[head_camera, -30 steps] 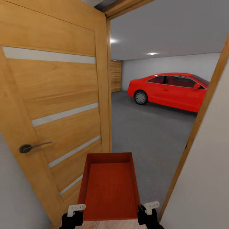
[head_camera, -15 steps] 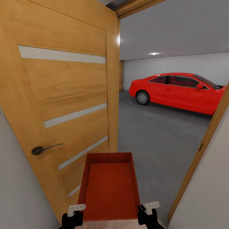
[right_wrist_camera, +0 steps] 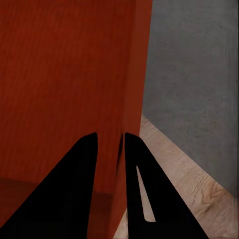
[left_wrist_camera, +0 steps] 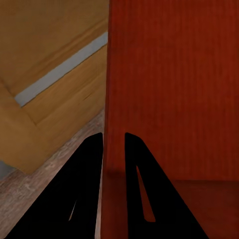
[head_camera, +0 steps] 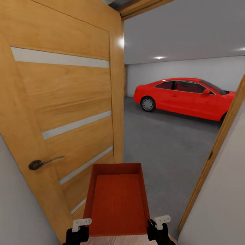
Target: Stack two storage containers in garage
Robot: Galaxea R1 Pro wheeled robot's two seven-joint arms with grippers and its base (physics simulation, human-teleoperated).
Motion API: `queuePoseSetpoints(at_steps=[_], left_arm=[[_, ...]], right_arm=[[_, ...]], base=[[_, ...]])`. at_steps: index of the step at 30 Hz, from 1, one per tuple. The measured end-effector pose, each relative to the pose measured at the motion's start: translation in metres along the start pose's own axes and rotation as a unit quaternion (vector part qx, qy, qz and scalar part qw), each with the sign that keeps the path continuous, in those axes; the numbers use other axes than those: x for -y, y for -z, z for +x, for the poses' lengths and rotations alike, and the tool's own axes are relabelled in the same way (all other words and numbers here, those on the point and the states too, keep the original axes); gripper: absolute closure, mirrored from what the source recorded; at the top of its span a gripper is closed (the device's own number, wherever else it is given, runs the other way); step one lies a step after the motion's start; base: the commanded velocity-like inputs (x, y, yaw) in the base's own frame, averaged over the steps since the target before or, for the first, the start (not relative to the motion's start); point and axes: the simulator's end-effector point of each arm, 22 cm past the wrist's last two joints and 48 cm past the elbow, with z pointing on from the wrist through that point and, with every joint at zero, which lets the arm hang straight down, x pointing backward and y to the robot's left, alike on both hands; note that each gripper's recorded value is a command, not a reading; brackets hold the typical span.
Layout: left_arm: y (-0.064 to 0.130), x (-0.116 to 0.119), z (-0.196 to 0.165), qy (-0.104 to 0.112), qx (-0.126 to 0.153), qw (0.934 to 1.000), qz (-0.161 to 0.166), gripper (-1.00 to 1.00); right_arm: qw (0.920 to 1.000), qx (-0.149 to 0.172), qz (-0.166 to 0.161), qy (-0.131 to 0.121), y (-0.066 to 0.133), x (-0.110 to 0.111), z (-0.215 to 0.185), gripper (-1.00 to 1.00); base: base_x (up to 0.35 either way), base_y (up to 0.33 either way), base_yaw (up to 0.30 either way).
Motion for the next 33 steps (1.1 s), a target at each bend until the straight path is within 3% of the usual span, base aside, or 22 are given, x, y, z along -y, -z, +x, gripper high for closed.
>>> queuePoseSetpoints(at_steps=[33], left_arm=[[0.0000, 0.0000, 0.0000, 0.000, 0.000, 1.0000, 0.000, 1.00]], right_arm=[[1.0000, 0.000, 0.000, 0.000, 0.0000, 0.0000, -0.0001, 1.00]], base=[[0.000, 0.000, -0.265]])
